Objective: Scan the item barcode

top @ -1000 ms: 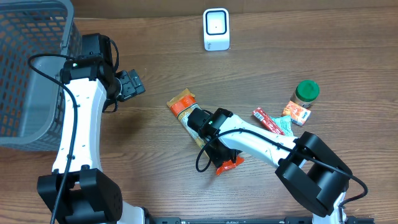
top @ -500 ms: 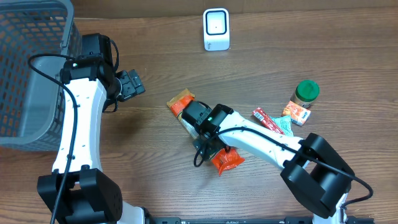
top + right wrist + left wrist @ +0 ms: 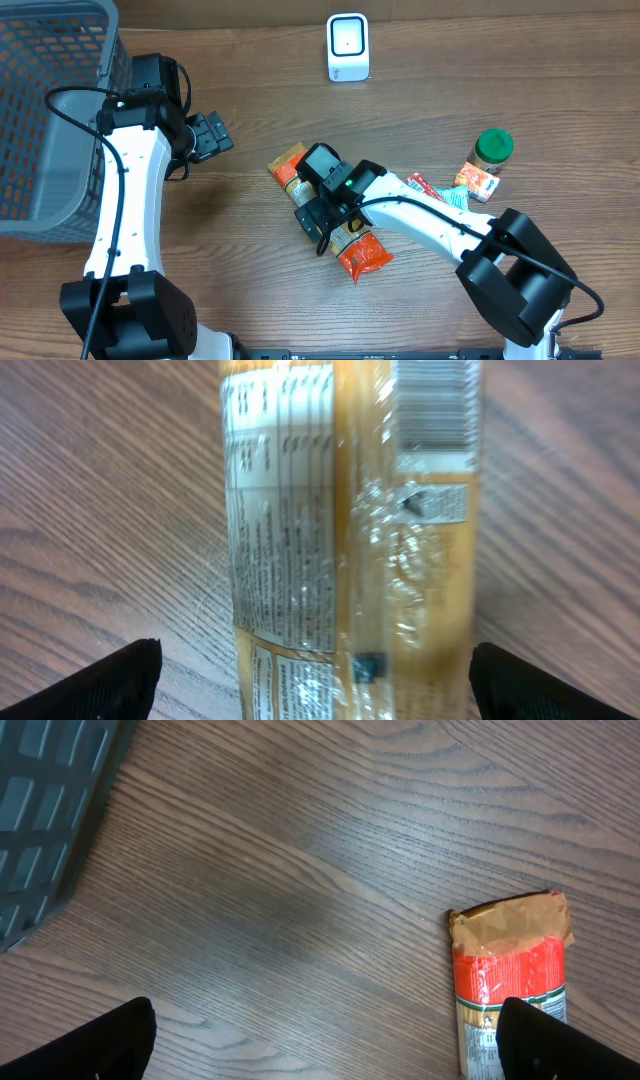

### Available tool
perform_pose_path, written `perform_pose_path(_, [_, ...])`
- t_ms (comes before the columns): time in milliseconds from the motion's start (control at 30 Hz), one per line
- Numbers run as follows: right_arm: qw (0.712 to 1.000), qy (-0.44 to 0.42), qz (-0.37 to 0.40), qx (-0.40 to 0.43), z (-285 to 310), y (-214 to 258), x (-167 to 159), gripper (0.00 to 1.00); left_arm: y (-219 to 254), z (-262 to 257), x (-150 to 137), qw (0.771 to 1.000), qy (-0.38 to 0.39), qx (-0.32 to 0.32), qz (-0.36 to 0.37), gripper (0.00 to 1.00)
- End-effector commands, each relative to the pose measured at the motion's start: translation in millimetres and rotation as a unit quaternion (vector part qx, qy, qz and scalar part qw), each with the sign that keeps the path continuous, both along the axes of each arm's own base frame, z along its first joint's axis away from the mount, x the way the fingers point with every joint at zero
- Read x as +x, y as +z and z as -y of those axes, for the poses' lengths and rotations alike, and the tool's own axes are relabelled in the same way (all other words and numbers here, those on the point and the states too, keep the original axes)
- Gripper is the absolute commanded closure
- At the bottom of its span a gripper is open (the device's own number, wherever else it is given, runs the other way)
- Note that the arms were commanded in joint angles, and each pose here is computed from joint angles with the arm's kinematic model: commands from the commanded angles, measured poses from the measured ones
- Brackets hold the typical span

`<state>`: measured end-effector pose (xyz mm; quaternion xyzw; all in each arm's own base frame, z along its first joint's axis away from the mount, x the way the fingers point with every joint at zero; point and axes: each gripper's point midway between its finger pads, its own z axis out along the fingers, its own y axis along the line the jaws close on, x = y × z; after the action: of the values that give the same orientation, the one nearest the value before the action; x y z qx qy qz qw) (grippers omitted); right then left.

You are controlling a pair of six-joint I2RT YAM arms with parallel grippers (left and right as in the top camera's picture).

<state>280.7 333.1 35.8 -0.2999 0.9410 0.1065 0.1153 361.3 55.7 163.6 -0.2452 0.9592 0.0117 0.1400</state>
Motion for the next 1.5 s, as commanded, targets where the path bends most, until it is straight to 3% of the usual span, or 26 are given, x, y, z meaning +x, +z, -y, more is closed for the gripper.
perform_pose_path(0, [1.0,0.011,-0.002,0.016,0.2,2.1,-7.0,0.0,10.2,-1.0,2.5,1.0,-0.005,0.008,0.014,0.0])
perform_pose_path(267, [1.0,0.01,-0.014,0.015,5.2,-10.5,-14.7,0.02,10.2,-1.0,2.5,1.0,-0.005,0.008,0.014,0.0])
perform_pose_path(333, [0.999,-0.014,-0.03,0.025,2.8,-10.2,-18.0,0.03,10.2,-1.0,2.5,1.0,-0.005,0.008,0.014,0.0])
perform_pose_path(467, [0.98,-0.148,-0.112,0.075,-10.9,-6.1,-29.2,0.01,10.2,-1.1,2.5,1.0,-0.005,0.008,0.014,0.0])
perform_pose_path(633, [0.971,-0.137,-0.157,0.12,-39.7,3.1,-50.8,0.0,10.2,-1.0,2.5,1.0,-0.005,0.008,0.014,0.0])
perform_pose_path(833, [0.979,-0.138,-0.108,0.103,-42.5,0.0,-47.0,0.0,10.2,-1.0,2.5,1.0,-0.005,0.008,0.014,0.0])
perform_pose_path(1167, [0.957,-0.281,0.029,0.065,-11.2,0.6,7.7,0.0,10.2,-1.0,2.5,1.0,-0.005,0.008,0.014,0.0])
perform_pose_path(1467, [0.958,-0.272,0.043,0.087,-25.4,6.1,7.7,0.0,10.2,-1.0,2.5,1.0,-0.005,0.008,0.014,0.0])
